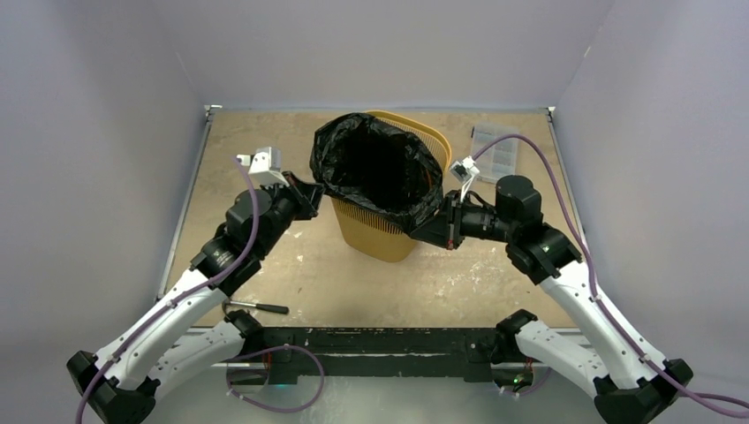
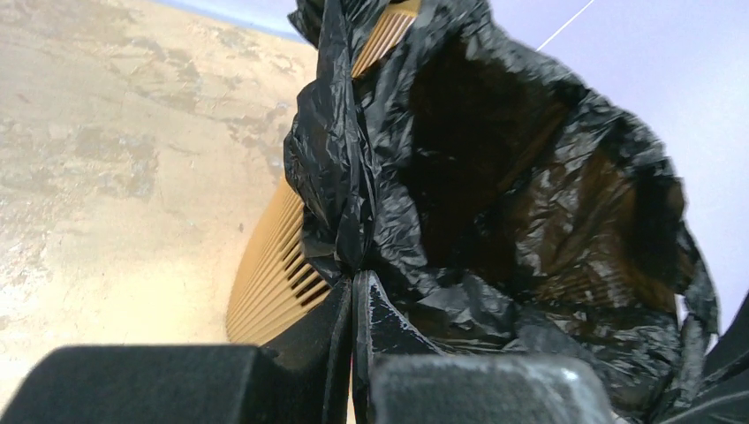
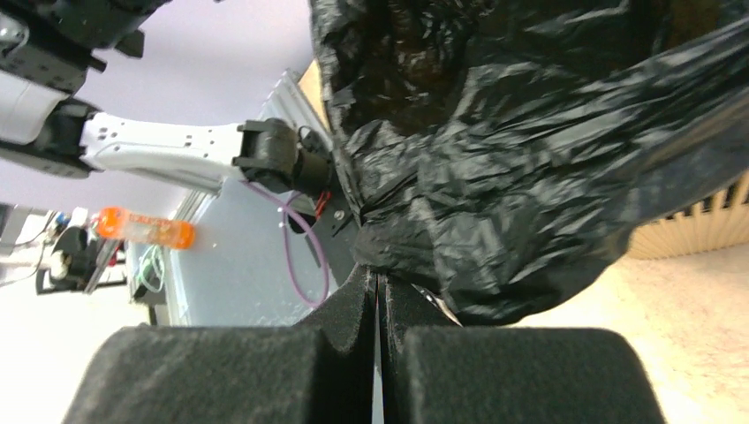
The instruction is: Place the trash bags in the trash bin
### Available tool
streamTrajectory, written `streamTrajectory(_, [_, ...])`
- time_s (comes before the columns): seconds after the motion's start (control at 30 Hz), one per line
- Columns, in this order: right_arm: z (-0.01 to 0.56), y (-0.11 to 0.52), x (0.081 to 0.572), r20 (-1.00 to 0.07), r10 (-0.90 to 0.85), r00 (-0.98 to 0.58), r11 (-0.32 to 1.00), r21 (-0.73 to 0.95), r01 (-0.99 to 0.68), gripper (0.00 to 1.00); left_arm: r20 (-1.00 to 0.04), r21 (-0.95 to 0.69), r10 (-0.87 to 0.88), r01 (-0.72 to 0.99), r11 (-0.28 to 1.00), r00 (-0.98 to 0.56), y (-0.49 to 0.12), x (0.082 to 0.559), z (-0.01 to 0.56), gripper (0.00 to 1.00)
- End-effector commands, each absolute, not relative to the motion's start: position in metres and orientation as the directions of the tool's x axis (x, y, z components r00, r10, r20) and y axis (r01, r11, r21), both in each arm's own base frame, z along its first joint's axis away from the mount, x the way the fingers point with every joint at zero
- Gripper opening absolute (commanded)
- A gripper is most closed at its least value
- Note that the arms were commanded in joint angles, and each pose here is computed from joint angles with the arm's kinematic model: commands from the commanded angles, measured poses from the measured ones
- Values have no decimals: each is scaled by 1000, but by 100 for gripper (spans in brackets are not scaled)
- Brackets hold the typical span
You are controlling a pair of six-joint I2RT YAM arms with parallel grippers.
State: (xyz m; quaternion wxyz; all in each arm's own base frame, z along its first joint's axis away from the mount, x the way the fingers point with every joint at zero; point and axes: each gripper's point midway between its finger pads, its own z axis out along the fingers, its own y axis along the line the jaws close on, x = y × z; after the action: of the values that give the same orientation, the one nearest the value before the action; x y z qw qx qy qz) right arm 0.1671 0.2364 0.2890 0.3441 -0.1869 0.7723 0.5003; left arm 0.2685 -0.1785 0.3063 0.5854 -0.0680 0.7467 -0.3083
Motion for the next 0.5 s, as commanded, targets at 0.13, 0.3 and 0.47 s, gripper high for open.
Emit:
streamTrajectory(0.13, [291, 231, 201, -746, 161, -647, 534, 617, -579, 0, -825, -555, -491, 234, 799, -281, -186, 288, 297, 0])
streamTrajectory(0.3, [286, 229, 192, -735, 150, -662, 528, 625, -575, 15, -834, -534, -470, 208, 819, -289, -186, 295, 289, 1])
streamTrajectory(0.47, [276, 212, 189, -746, 147, -649, 603, 588, -539, 43, -840, -506, -443, 159, 848, -313, -177, 292, 276, 15])
